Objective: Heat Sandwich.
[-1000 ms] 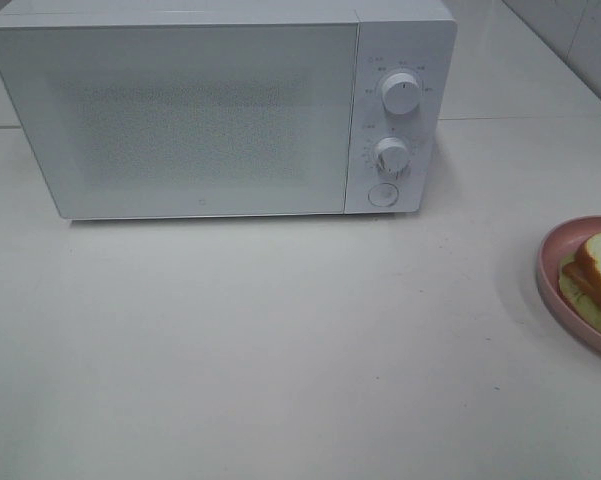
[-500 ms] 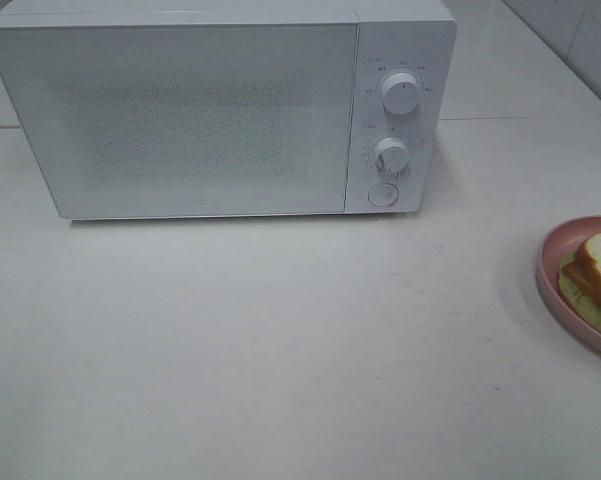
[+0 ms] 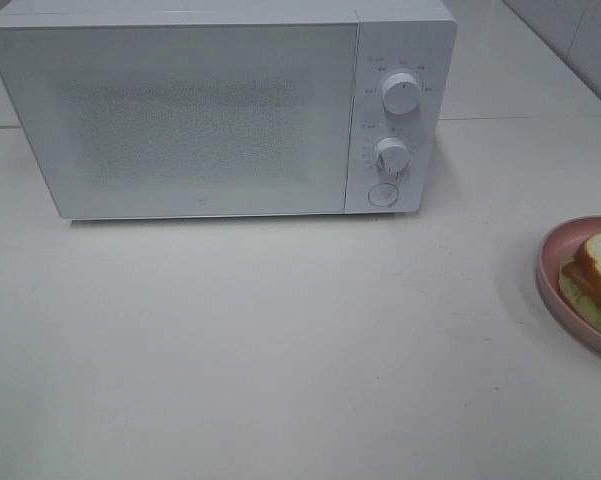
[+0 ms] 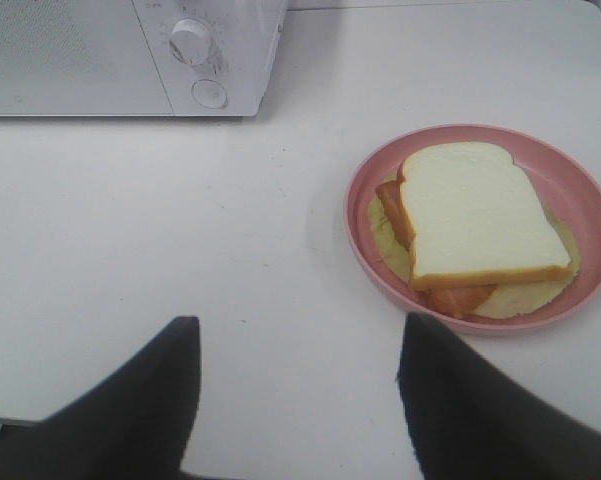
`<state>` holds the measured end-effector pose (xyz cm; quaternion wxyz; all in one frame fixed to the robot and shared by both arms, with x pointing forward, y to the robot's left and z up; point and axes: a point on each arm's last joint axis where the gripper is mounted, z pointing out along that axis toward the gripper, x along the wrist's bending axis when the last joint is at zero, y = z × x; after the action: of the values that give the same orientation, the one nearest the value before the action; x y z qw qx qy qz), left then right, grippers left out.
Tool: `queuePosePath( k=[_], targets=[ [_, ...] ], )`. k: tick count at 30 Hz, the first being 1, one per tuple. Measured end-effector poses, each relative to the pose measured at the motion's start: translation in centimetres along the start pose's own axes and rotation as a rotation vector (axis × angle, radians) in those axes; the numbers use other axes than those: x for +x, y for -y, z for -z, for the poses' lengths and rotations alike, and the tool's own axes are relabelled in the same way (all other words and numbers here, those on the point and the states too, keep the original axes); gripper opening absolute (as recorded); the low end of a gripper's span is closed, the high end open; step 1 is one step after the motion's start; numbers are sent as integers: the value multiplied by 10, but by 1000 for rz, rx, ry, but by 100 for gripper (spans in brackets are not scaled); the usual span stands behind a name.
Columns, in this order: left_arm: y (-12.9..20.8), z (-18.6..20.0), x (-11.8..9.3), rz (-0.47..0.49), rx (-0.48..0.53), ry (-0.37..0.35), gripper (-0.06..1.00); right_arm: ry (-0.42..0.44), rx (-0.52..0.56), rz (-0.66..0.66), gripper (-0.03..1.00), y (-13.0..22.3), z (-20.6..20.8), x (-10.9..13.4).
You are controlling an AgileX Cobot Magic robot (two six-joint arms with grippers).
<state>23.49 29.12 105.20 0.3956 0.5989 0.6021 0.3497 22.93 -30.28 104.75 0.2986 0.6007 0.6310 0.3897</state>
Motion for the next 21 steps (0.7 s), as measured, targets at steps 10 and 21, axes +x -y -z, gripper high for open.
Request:
queuePosePath(
  k=[10, 21],
  targets=[
    [0, 0, 0, 0, 0, 0, 71, 0, 0, 0, 58, 0, 0, 0],
    [0, 0, 0, 0, 0, 0, 71, 0, 0, 0, 58, 0, 0, 0]
  ],
)
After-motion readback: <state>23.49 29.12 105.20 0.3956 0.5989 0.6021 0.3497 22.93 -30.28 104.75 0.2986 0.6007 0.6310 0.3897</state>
